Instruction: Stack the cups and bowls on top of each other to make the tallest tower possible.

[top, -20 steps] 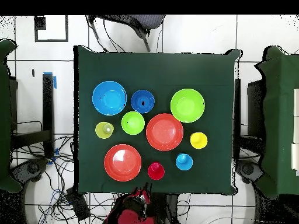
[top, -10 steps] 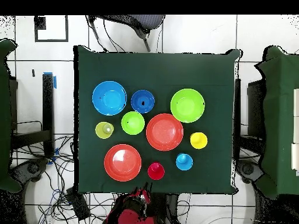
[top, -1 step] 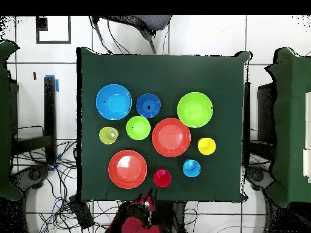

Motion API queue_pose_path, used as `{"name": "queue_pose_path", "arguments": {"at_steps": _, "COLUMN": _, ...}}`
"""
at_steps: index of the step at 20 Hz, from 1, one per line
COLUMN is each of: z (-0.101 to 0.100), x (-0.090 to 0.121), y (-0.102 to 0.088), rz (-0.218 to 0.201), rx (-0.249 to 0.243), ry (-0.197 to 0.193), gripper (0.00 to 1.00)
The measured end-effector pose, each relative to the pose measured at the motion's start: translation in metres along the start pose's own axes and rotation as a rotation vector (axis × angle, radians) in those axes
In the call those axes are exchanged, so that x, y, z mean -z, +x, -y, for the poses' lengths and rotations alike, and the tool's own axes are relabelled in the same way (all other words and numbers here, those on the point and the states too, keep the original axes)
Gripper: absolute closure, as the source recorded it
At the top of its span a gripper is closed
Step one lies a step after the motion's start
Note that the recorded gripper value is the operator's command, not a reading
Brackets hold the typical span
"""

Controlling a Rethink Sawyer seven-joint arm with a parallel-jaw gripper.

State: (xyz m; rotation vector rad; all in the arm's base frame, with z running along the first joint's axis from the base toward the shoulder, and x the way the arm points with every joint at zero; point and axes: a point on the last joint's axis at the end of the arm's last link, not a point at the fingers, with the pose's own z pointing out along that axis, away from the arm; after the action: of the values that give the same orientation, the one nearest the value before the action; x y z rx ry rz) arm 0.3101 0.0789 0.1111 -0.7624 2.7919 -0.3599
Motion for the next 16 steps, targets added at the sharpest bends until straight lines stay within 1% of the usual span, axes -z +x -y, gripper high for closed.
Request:
{"name": "queue_pose_path", "arguments": {"at_steps": 2, "z": 0.001, "x": 0.002, "y": -0.006, "rz": 0.005, "rx": -0.006, "ry": -0.008, "gripper": 0.0}}
{"name": "queue_pose_path", "arguments": {"at_steps": 3, "z": 0.005, "x": 0.003, "y": -0.013, "rz": 0.008, "rx": -0.02, "ry": -0.019, "gripper": 0.0}}
{"name": "queue_pose_path", "arguments": {"at_steps": 5, "z": 0.01, "x": 0.003, "y": -0.018, "rz": 0.009, "rx": -0.038, "ry": -0.032, "gripper": 0.0}}
{"name": "queue_pose_path", "arguments": {"at_steps": 6, "z": 0.019, "x": 0.0, "y": -0.024, "rz": 0.013, "rx": -0.06, "ry": -0.048, "gripper": 0.0}}
{"name": "queue_pose_path", "arguments": {"at_steps": 8, "z": 0.027, "x": -0.002, "y": -0.029, "rz": 0.02, "rx": -0.076, "ry": -0.06, "gripper": 0.0}}
{"name": "queue_pose_path", "arguments": {"at_steps": 9, "z": 0.036, "x": -0.005, "y": -0.034, "rz": 0.032, "rx": -0.093, "ry": -0.073, "gripper": 0.0}}
{"name": "queue_pose_path", "arguments": {"at_steps": 11, "z": 0.044, "x": -0.007, "y": -0.04, "rz": 0.049, "rx": -0.108, "ry": -0.086, "gripper": 0.0}}
{"name": "queue_pose_path", "arguments": {"at_steps": 13, "z": 0.047, "x": -0.009, "y": -0.051, "rz": 0.072, "rx": -0.107, "ry": -0.096, "gripper": 0.0}}
{"name": "queue_pose_path", "arguments": {"at_steps": 16, "z": 0.042, "x": -0.009, "y": -0.059, "rz": 0.089, "rx": -0.086, "ry": -0.099, "gripper": 0.0}}
